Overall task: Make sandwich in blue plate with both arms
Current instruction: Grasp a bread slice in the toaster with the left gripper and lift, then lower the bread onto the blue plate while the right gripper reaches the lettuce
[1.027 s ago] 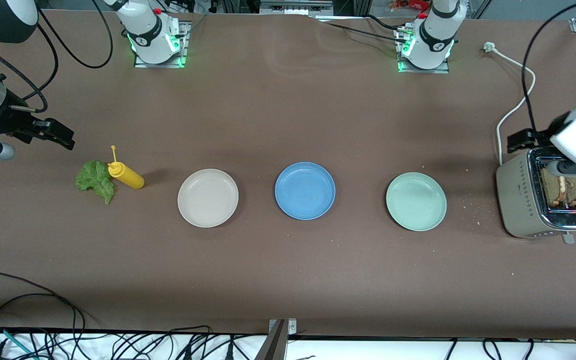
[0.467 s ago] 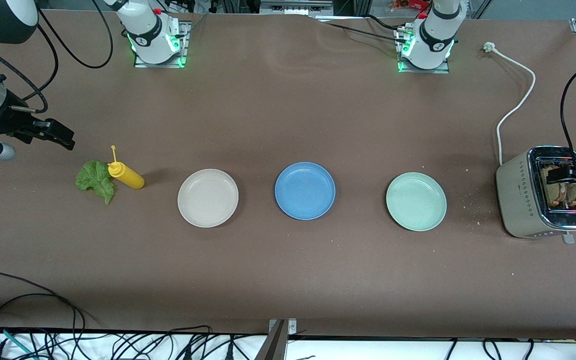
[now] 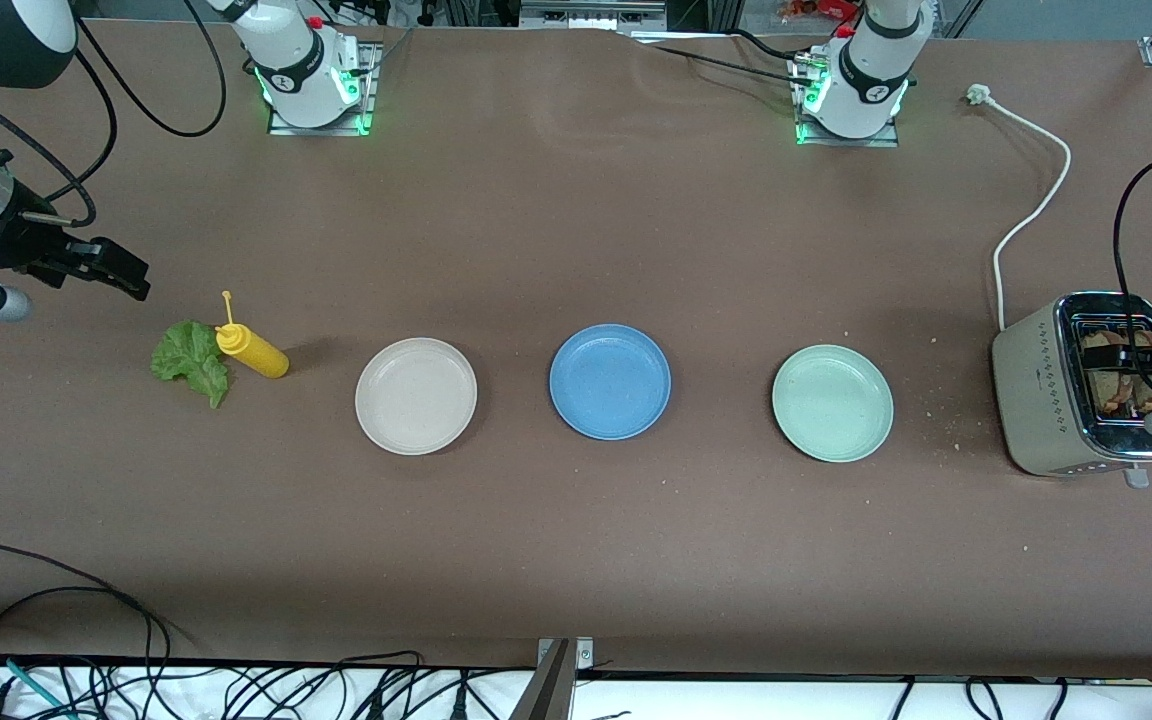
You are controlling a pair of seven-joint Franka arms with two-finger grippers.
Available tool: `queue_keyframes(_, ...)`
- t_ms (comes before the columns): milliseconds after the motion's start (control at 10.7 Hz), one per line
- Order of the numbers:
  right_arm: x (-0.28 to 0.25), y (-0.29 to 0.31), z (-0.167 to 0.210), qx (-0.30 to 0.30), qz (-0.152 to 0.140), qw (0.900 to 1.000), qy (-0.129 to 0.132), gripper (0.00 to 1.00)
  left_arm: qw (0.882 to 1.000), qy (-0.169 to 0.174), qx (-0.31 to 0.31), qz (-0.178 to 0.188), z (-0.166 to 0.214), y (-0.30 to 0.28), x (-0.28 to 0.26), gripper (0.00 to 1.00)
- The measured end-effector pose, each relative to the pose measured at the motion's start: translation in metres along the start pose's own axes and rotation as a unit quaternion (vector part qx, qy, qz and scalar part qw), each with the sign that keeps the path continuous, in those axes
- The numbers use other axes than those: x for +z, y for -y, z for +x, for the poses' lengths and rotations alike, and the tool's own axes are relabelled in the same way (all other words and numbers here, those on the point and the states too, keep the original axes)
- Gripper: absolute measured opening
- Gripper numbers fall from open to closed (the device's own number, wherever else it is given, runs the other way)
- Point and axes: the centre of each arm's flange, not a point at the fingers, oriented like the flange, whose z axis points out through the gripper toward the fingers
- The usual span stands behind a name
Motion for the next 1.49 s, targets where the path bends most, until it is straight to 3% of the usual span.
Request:
queue_keyframes(187, 0.0, 0.0, 0.0, 0.0, 0.0, 1.0, 0.0, 1.0, 1.0, 0.017, 0.001, -0.005, 0.004, 0.001, 0.021, 0.97)
queue_keyframes(467, 0.002, 0.0, 0.001, 0.0, 0.0, 1.0, 0.002, 1.0, 0.999, 0.045, 0.007, -0.014, 0.003, -0.007, 0.035, 0.59)
queue_keyframes(747, 0.005, 0.0, 0.002, 0.0, 0.0, 1.0, 0.005, 1.0, 0.999, 0.046, 0.005, -0.004, 0.001, -0.001, 0.031, 0.21)
queue_keyframes(840, 0.007, 0.0, 0.002, 0.0, 0.0, 1.0, 0.006, 1.0, 0.999, 0.046, 0.002, -0.005, 0.0, 0.002, 0.031, 0.15)
queue_keyframes(1120, 0.011, -0.001, 0.004, 0.001, 0.0, 1.0, 0.01, 1.0, 0.999, 0.045, -0.004, 0.0, -0.006, 0.008, 0.014, 0.15)
queue_keyframes(1493, 0.028, -0.027, 0.013, -0.005, -0.002, 1.0, 0.024, 1.0, 0.999, 0.048, 0.018, 0.008, -0.027, -0.036, -0.087, 0.1)
